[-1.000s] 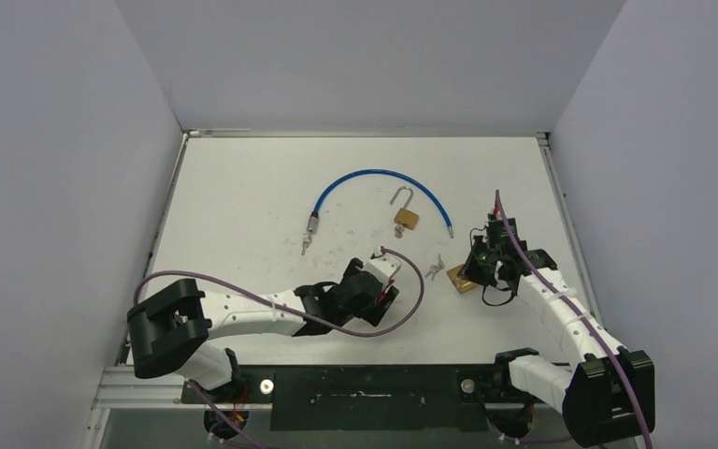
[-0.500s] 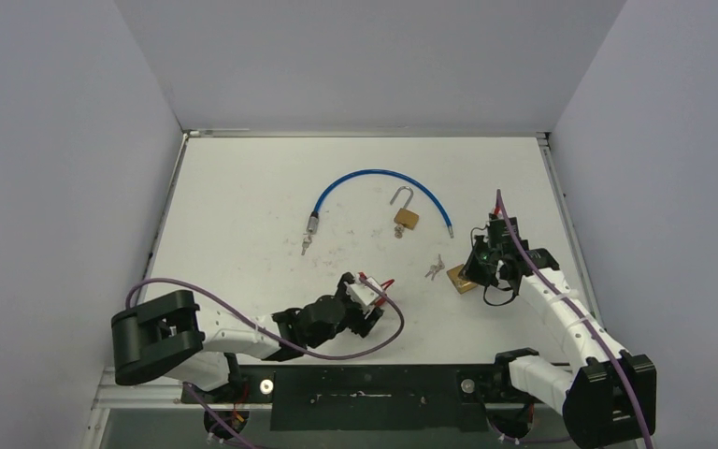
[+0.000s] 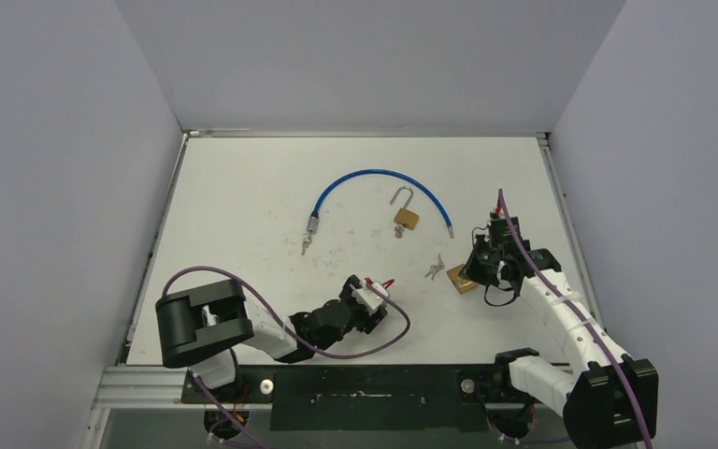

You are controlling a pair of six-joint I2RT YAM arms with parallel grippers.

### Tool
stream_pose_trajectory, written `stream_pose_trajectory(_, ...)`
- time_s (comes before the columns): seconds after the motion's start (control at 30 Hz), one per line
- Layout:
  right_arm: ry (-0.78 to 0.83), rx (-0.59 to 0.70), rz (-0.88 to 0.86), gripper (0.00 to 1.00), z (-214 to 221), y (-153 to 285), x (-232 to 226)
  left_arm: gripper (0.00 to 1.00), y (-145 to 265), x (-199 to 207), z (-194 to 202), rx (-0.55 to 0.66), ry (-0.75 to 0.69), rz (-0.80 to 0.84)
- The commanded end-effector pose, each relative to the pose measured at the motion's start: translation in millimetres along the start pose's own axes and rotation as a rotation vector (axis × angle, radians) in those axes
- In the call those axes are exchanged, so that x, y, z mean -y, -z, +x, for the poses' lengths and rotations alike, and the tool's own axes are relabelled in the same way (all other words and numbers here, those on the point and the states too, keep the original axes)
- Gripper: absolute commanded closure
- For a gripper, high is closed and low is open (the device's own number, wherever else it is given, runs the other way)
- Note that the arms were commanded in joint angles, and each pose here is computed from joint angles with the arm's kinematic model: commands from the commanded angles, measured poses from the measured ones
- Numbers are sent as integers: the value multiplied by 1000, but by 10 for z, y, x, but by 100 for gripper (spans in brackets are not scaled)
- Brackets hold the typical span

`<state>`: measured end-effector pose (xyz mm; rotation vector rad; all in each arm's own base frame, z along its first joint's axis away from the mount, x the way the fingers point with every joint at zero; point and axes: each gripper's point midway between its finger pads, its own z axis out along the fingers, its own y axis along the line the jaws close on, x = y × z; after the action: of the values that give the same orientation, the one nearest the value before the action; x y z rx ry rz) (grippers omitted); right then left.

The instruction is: Unlock with the key

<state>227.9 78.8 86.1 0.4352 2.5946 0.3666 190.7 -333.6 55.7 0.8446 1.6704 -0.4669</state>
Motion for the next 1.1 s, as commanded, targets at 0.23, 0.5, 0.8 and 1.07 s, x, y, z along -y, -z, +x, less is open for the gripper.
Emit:
stream_pose_trajectory(0.23,-7,73,-32,100,-221,166,-125,50,-161,105,-110,86,37,14)
stream_pose_trajectory(0.5,-4,77,-32,100,-228,191,-127,57,-296,116,-113,98,46,5)
stream_pose_trajectory(0.8,1,84,-31,100,-250,226,-131,90,-317,119,-90,94,76,1)
stream_pose_trajectory(1.07,47,124,-122,100,-318,342,-293,100,-304,84,-590,131,223,69)
